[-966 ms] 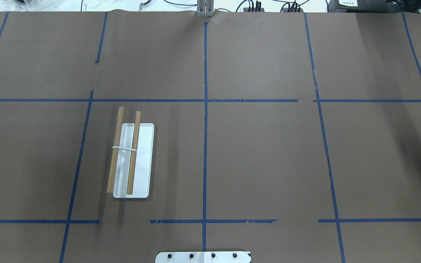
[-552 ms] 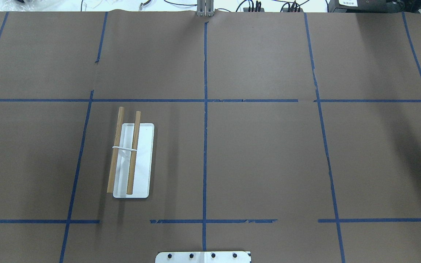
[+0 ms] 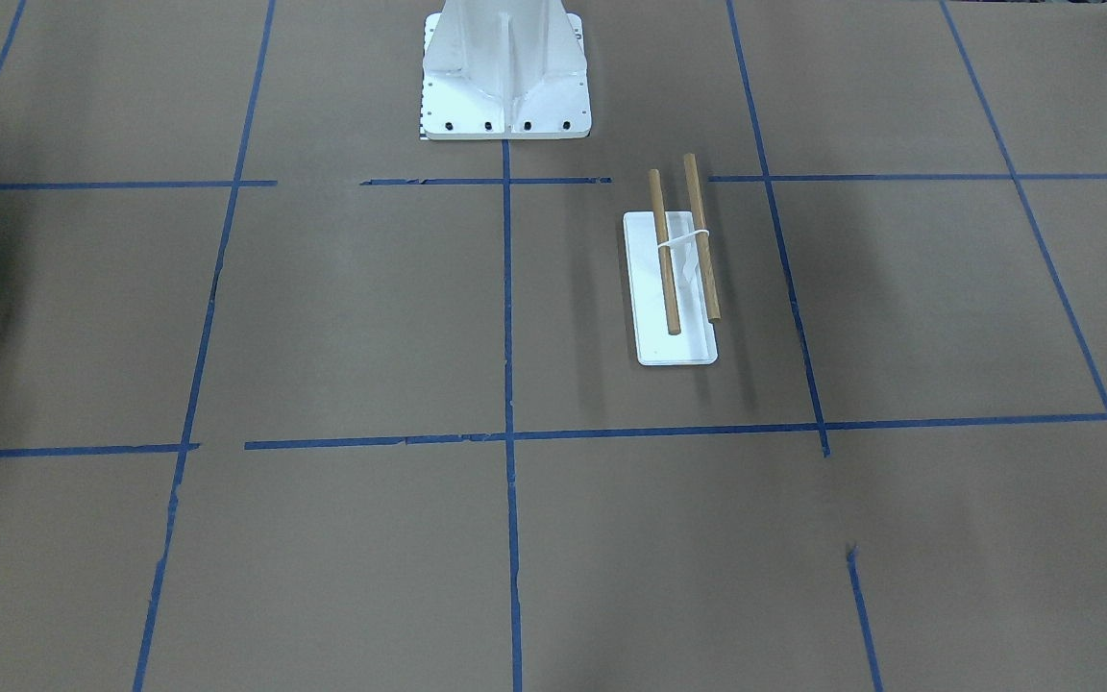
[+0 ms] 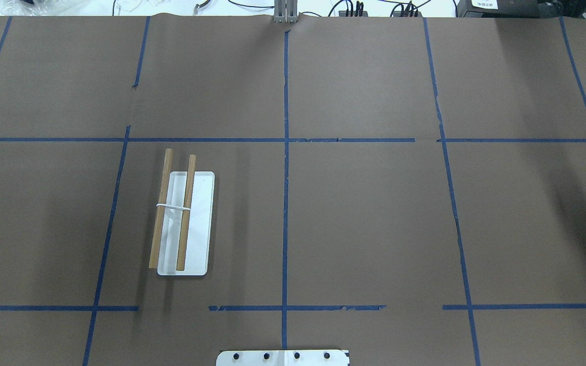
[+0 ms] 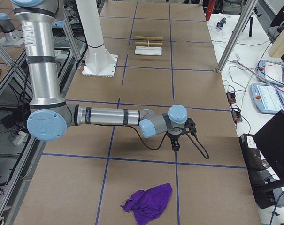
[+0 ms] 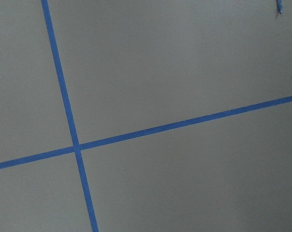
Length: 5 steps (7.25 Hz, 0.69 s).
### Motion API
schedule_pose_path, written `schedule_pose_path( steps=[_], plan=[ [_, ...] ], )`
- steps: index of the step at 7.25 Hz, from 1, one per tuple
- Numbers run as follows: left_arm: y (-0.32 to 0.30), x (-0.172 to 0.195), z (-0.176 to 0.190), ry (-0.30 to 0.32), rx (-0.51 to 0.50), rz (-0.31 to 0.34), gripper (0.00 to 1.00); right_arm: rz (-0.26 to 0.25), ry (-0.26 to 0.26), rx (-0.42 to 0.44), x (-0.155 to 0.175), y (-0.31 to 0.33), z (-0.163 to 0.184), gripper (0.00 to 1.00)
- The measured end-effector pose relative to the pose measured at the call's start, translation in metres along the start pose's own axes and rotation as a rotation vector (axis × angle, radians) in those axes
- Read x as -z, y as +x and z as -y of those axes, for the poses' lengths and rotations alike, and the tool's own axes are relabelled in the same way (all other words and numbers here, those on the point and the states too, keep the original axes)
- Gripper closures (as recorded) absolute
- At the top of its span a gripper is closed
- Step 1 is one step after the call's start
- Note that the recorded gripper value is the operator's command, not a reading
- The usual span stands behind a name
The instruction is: Hang towel on rack
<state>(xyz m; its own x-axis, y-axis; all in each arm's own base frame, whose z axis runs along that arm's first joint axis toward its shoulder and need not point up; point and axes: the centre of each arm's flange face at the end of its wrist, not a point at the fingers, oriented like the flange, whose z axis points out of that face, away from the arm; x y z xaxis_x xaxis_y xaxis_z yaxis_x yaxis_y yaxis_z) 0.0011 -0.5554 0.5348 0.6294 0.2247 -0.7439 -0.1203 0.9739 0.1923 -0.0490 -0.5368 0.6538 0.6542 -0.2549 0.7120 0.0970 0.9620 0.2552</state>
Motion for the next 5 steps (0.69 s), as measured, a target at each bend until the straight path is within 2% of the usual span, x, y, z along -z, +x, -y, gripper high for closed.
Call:
schedule_pose_path(
  steps=[1,3,4,5],
  plan=[
    [0.002,0.002,0.002,0.007,0.013,0.000,0.00,0.005,0.026,0.025,-0.009,0.011,-0.014,0.00],
    [0.011,0.010,0.003,0.051,-0.008,-0.002,0.00,0.002,0.017,0.013,-0.025,0.031,-0.040,0.00],
    [0.015,0.015,0.003,0.066,-0.022,-0.002,0.00,-0.026,-0.003,-0.009,-0.036,0.048,-0.049,0.09],
    [0.017,0.016,0.002,0.071,-0.027,-0.002,0.00,-0.064,-0.016,-0.033,-0.040,0.067,-0.063,0.12]
  ],
)
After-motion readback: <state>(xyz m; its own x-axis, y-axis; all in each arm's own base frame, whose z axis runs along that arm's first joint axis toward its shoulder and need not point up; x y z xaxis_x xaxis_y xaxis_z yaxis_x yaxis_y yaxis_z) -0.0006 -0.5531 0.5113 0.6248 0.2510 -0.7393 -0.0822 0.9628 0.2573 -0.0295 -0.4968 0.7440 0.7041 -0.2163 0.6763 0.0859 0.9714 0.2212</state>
